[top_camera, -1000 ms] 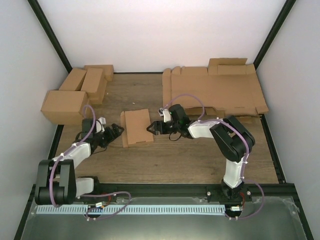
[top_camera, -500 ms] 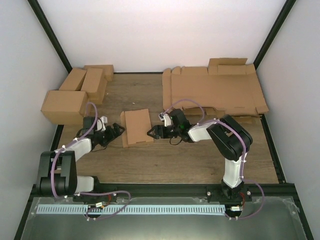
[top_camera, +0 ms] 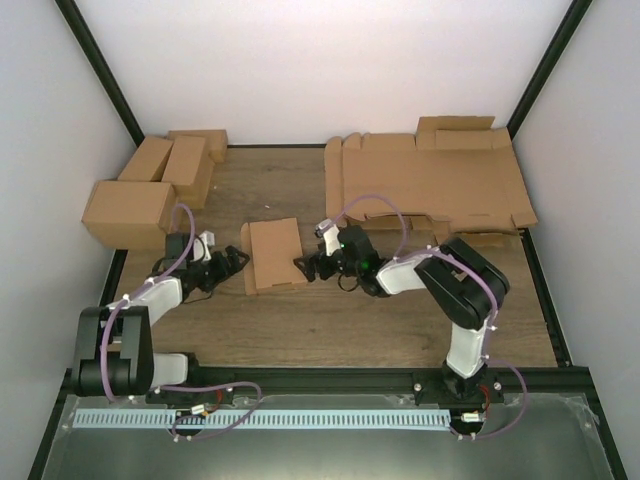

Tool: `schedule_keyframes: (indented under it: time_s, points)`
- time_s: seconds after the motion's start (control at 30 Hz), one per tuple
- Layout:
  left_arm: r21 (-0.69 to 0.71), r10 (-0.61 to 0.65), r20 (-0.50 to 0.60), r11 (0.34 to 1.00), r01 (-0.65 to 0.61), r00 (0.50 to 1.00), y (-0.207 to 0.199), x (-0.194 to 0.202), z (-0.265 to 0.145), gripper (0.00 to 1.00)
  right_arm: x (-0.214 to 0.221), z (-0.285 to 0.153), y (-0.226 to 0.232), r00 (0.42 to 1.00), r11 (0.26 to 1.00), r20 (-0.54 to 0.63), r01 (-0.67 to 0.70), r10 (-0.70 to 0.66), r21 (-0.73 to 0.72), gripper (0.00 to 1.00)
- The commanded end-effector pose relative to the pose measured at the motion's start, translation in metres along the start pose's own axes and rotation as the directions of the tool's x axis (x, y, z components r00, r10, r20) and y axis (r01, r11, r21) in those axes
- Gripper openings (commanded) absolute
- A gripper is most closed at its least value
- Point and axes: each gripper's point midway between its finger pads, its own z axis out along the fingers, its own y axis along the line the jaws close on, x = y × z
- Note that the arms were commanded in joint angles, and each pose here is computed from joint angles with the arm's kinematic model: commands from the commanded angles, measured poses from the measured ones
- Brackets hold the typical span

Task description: Fold the paper box

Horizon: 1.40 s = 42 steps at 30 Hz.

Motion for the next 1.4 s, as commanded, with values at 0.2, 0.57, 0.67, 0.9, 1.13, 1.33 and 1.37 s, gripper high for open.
schedule_keyframes:
  time_s: [0.2, 0.57, 0.67, 0.9, 1.13, 1.33, 1.37]
  points:
    - [-0.047, 0.022, 0.025, 0.999, -0.021, 0.999, 0.005, -0.008, -0.002, 1.00, -0.017, 0.055, -0.006, 0.962, 0.959, 0.032, 0.266, -0.270, 0.102, 1.00]
    - [-0.054, 0.006, 0.014, 0.999, -0.006, 1.000, 0.007, -0.013, 0.005, 1.00, -0.030, 0.109, 0.006, 0.940, 0.941, -0.028, 0.339, -0.339, -0.001, 1.00]
    - [-0.062, 0.003, 0.008, 0.998, -0.003, 1.000, 0.010, -0.013, 0.008, 1.00, -0.041, 0.104, 0.018, 0.942, 0.942, 0.029, 0.334, -0.333, -0.034, 1.00]
    - [-0.074, 0.003, 0.021, 0.997, -0.001, 1.000, 0.014, -0.021, 0.012, 1.00, -0.045, 0.080, 0.024, 0.952, 0.952, 0.040, 0.305, -0.304, -0.036, 1.00]
    - [-0.099, 0.007, 0.058, 0.995, -0.001, 0.998, 0.022, -0.038, 0.007, 1.00, -0.043, 0.071, 0.023, 0.963, 0.962, 0.030, 0.270, -0.269, -0.035, 1.00]
    - [-0.110, -0.003, 0.072, 0.994, 0.011, 0.997, 0.025, -0.043, 0.011, 0.99, -0.049, 0.068, 0.013, 0.994, 0.992, 0.004, 0.105, -0.105, -0.063, 1.00]
    - [-0.109, -0.003, 0.077, 0.994, 0.011, 0.997, 0.025, -0.044, 0.011, 0.99, -0.050, 0.067, 0.009, 0.998, 0.996, -0.010, 0.056, -0.057, -0.074, 0.99]
